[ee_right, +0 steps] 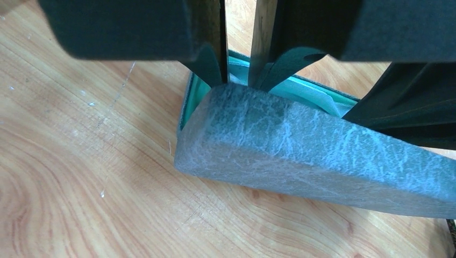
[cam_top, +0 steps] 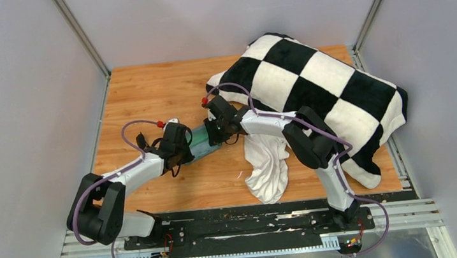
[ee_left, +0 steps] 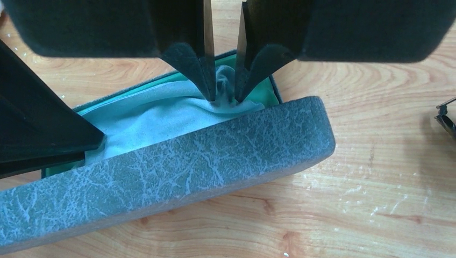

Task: Organize the sunglasses
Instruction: Place the glasses cleaning cloth in the sunglasses case.

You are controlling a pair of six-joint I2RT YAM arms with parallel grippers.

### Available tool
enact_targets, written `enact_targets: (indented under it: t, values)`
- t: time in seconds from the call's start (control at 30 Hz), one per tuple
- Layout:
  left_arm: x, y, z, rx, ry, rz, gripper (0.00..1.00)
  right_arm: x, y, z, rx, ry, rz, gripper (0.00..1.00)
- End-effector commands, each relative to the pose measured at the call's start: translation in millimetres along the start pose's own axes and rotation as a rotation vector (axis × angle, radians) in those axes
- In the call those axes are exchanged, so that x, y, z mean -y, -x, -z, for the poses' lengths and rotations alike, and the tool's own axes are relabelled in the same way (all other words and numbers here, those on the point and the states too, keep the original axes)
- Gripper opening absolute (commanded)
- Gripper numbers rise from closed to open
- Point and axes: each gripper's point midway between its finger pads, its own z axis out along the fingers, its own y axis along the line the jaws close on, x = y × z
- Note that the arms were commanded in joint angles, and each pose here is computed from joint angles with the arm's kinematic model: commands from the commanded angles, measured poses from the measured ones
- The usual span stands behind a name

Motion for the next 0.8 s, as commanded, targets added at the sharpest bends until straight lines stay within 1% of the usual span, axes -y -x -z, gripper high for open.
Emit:
enact_targets:
  t: [0.0,0.13,0.27,0.43,0.53,0.63,0.67,0.77]
  values:
    - [3,12,10,0.026,-0.011,-0.002,0.26,-2,11,21,0.035,0.006,0.003,0.26]
    - [5,15,16,0.037,-0.026,0.003,0.32,-5,17,31,0.057,0.009,0.008,0.3]
    - [8,19,24,0.051,-0.048,0.008,0.4,-6,17,36,0.063,0.007,0.009,0.33]
    - [10,24,37,0.076,-0.067,0.016,0.41,-9,16,37,0.071,0.004,0.014,0.34]
    - [9,25,44,0.085,-0.077,0.03,0.42,-11,15,33,0.066,0.018,0.014,0.29]
    - [9,22,53,0.095,-0.098,0.058,0.42,-14,15,28,0.059,0.037,0.012,0.18]
    - [8,21,56,0.103,-0.105,0.072,0.42,-15,15,26,0.059,0.04,0.012,0.12]
    - [5,19,65,0.127,-0.117,0.098,0.42,-14,14,18,0.052,0.038,0.005,0.06]
